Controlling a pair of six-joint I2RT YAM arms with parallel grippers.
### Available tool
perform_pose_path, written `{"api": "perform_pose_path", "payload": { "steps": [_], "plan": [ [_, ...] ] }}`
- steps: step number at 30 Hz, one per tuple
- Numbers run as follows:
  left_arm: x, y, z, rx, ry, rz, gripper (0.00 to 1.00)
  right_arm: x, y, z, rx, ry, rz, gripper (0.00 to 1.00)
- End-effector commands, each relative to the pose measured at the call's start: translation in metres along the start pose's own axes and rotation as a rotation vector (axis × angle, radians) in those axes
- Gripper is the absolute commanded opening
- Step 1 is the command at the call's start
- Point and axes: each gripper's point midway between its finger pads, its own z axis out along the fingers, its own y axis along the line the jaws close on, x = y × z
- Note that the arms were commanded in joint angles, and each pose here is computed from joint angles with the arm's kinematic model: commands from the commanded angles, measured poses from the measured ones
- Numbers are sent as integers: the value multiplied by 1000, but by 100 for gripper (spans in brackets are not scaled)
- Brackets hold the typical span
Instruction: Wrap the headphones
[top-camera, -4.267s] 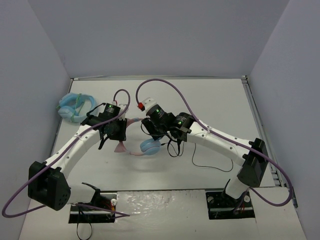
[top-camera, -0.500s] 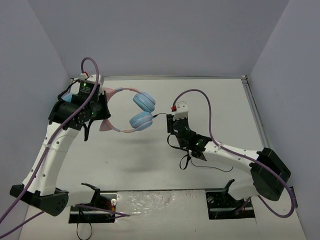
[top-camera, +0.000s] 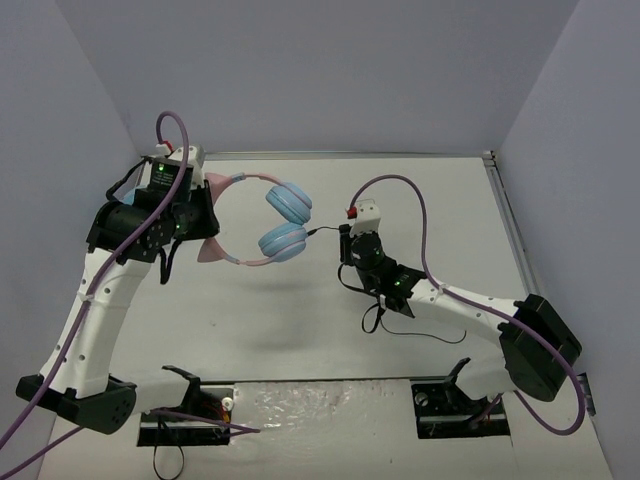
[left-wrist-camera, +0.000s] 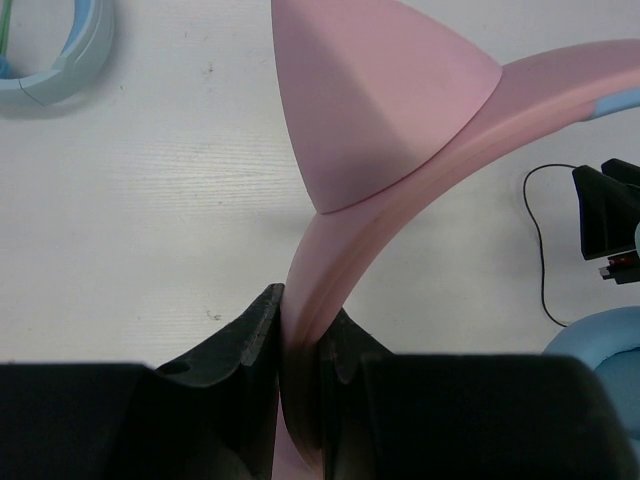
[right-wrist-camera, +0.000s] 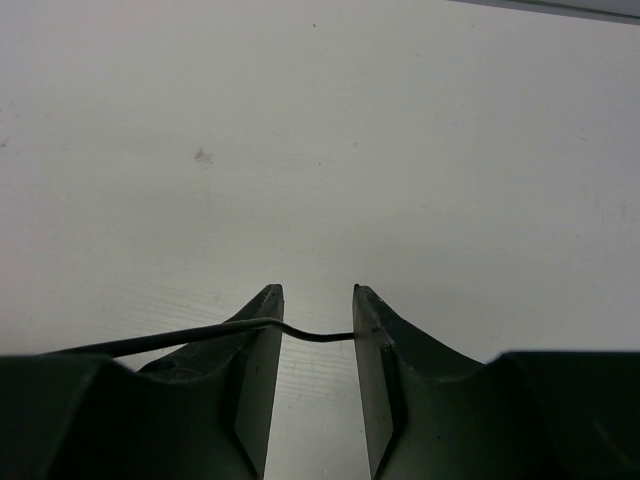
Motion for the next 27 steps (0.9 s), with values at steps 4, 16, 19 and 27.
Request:
{"api": "perform_pose_path", "payload": {
  "steps": [4,16,19,27],
  "plan": [
    [-37,-17,-43,111,-168,-64,0,-45,9,2,-26,-110,75,26],
    [-39,-22,-58,159,-201,-78,0,-35,5,9,-27,-84,67,26],
    [-44,-25,-63,174,-213,-79,0,-34,4,10,-32,-84,84,26],
    [-57,-39,-81,251,-247,-89,0,-42,7,13,-60,-93,99,27]
  ]
}}
